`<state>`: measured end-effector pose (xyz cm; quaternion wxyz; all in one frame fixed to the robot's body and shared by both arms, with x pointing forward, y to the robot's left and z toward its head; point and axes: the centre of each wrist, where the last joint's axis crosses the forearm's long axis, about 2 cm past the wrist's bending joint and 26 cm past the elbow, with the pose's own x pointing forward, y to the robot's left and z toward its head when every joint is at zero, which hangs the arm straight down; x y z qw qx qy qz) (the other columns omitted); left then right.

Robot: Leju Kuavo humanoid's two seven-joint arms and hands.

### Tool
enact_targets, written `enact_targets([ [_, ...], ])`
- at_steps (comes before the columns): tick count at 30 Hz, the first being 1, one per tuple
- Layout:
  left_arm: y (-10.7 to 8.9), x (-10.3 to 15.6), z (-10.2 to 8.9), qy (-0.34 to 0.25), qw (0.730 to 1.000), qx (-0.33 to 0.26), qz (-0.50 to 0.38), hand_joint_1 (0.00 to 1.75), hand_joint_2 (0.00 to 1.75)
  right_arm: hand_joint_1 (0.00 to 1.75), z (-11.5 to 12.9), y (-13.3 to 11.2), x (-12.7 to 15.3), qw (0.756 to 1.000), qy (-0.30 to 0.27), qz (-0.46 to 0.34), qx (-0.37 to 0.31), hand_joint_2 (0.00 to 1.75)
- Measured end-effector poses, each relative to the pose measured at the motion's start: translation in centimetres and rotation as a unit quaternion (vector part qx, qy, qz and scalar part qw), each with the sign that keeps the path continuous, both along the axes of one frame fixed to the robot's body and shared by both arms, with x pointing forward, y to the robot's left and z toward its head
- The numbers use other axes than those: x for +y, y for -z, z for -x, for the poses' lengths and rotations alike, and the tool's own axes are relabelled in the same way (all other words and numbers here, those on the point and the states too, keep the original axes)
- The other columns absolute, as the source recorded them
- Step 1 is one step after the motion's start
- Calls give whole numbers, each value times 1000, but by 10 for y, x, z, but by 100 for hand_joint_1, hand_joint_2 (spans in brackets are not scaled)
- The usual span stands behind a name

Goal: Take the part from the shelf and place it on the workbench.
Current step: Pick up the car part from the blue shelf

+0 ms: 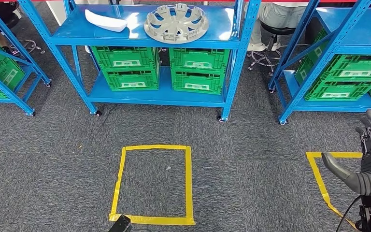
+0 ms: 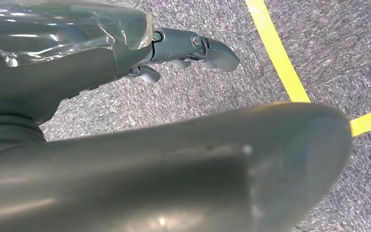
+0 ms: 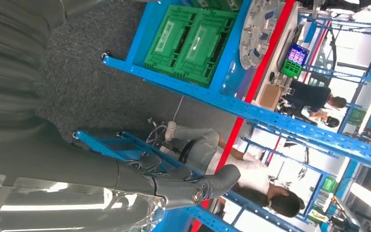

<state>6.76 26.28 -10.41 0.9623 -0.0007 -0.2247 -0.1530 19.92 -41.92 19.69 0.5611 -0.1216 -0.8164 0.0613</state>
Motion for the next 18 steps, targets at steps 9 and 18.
enact_targets([
  [9,0,-4,1,-1,1000,0,5,0,0,0,-2,0,-2,1000,-1,1,1,175],
  [18,0,-1,2,-3,1000,1,2,0,0,0,-2,1,-1,1000,-4,0,3,175],
])
